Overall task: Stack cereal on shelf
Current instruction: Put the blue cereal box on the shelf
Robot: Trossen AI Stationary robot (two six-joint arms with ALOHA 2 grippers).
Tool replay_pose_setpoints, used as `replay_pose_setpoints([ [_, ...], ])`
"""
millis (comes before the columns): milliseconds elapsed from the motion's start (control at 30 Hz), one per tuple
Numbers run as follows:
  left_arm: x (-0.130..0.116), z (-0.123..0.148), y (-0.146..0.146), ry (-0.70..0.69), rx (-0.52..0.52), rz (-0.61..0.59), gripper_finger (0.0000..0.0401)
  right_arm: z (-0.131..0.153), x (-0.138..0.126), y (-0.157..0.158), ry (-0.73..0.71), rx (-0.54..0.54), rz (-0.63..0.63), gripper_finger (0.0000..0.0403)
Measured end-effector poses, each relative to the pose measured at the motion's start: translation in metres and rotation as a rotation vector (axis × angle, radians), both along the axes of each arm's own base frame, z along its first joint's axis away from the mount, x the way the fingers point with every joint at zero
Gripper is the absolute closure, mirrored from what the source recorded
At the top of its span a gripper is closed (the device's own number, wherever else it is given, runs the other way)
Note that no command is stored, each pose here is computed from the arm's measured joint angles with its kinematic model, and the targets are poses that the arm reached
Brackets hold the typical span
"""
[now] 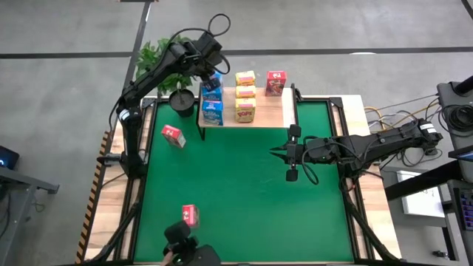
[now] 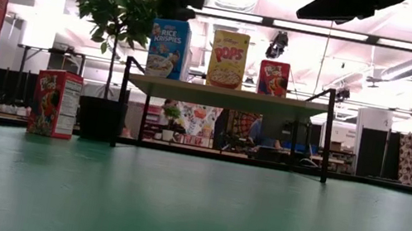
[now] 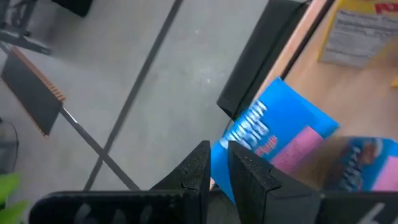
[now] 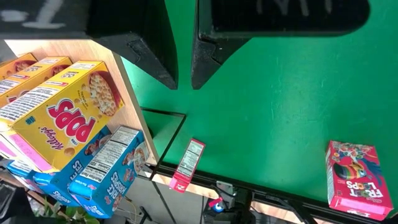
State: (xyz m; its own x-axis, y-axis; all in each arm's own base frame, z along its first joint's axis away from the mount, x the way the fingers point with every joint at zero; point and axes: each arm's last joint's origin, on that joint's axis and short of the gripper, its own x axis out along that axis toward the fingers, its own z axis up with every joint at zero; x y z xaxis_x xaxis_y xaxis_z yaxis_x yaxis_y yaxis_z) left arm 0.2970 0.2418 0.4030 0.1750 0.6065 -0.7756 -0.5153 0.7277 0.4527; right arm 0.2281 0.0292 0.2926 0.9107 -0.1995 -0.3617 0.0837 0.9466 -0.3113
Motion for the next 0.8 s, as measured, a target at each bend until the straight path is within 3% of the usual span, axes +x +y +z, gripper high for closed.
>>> replay_pose_setpoints([
  [800,0.006,-0.003,-0.014,-0.02,-0.055,0.038,0.0362,0.0,0.0,0.0,-0.001,0.0,0.0,0.0369],
])
